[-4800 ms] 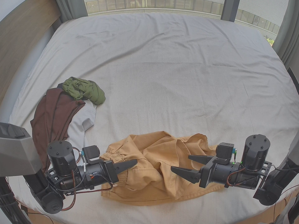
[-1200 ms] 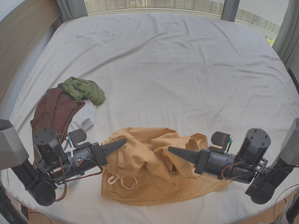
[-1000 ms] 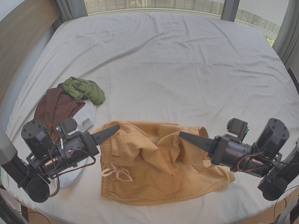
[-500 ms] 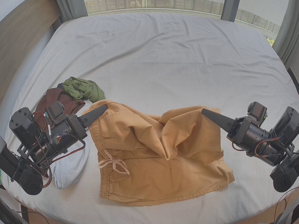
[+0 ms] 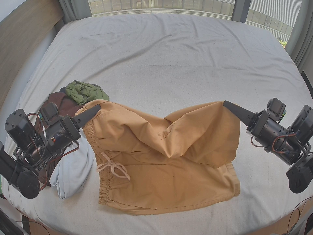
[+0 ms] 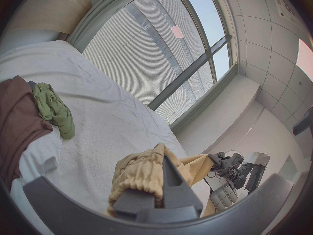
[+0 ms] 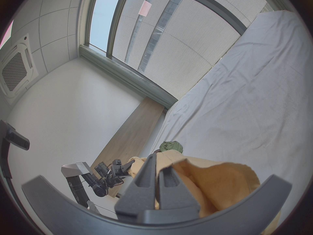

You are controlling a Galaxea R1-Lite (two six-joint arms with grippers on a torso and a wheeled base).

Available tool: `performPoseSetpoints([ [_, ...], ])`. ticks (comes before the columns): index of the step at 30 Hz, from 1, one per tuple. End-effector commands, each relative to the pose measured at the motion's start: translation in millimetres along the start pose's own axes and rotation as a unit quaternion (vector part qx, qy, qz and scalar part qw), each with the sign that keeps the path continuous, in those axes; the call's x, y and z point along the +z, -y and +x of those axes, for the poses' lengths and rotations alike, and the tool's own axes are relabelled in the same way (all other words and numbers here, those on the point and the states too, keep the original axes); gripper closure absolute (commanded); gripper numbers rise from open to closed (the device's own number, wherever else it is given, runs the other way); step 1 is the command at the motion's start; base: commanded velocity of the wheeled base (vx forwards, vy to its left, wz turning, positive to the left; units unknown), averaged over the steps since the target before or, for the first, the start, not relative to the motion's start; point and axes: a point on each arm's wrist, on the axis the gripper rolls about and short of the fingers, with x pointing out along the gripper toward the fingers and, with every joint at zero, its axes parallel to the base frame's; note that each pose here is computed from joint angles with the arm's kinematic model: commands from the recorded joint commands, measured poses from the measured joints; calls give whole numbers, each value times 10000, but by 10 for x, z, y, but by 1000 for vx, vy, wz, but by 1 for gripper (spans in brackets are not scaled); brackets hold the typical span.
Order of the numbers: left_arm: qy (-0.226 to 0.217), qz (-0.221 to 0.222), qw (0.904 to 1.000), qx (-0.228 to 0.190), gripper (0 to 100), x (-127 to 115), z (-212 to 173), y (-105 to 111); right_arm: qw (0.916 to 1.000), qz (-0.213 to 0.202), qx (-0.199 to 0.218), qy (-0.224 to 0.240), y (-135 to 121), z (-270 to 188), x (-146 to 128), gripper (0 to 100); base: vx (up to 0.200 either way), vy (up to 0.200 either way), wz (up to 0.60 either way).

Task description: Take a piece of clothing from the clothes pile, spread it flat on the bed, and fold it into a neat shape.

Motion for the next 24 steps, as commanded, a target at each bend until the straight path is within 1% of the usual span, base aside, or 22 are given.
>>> performPoseSetpoints([
  [1, 38, 21, 10000, 19, 100, 21, 2, -16, 9998, -87, -45, 161, 32, -8, 91, 100, 0, 0, 0],
  [12, 58, 38, 10000, 42, 100, 32, -11, -21, 9987, -265, -55, 423, 49, -62, 270, 100, 0, 0, 0],
  [17, 164, 98, 9998, 76, 100, 97, -52, -24, 9978, -349, -96, 563, 77, -64, 352, 100, 0, 0, 0],
  [20, 95, 102, 9999, -16, 100, 97, -74, -10, 9967, -429, -97, 681, 71, -80, 425, 100, 0, 0, 0],
  [24, 72, 141, 9998, -123, 100, 116, -108, 31, 9963, -476, -106, 707, 97, -105, 470, 100, 0, 0, 0],
])
